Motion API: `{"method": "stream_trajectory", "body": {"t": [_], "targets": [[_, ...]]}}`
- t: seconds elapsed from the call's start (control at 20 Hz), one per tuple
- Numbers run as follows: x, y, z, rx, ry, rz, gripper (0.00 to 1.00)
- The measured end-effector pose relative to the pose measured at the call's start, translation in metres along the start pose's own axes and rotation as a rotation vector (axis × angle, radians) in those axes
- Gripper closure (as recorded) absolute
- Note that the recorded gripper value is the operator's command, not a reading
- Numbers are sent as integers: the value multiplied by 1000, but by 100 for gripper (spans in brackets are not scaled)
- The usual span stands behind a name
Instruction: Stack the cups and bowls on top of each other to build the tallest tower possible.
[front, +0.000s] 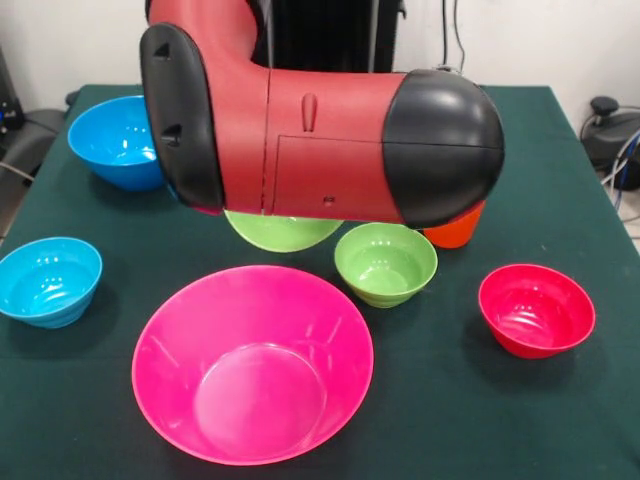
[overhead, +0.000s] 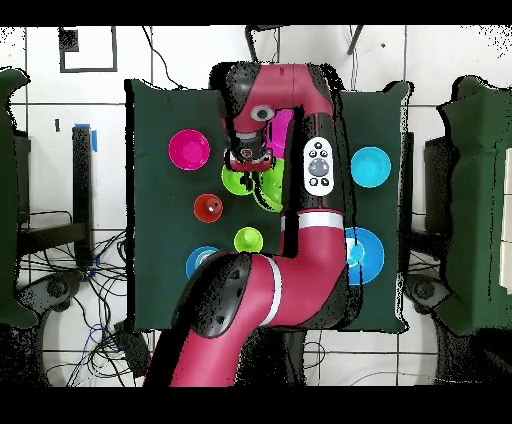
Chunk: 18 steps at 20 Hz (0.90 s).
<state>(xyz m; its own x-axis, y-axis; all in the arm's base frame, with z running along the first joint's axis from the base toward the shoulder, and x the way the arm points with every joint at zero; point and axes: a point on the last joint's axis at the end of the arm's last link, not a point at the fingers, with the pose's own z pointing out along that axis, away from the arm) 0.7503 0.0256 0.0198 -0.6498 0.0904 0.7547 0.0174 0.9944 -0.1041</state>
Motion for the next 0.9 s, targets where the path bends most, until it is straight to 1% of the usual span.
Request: {"method": "stream_trajectory", "body": {"t": [0.05, 0.2, 0.45, 0.6, 0.65, 0.7, 0.9], "targets": [[0, -4, -6, 3, -4, 14, 100], [2, -9, -13, 9, -3, 33, 100], [10, -20, -28, 30, 14, 79, 100], [14, -23, -35, 36, 19, 94, 100], [15, -24, -37, 39, 18, 98, 100], [17, -26, -43, 46, 7, 108, 100], [25, -25, -58, 54, -20, 116, 100]]}}
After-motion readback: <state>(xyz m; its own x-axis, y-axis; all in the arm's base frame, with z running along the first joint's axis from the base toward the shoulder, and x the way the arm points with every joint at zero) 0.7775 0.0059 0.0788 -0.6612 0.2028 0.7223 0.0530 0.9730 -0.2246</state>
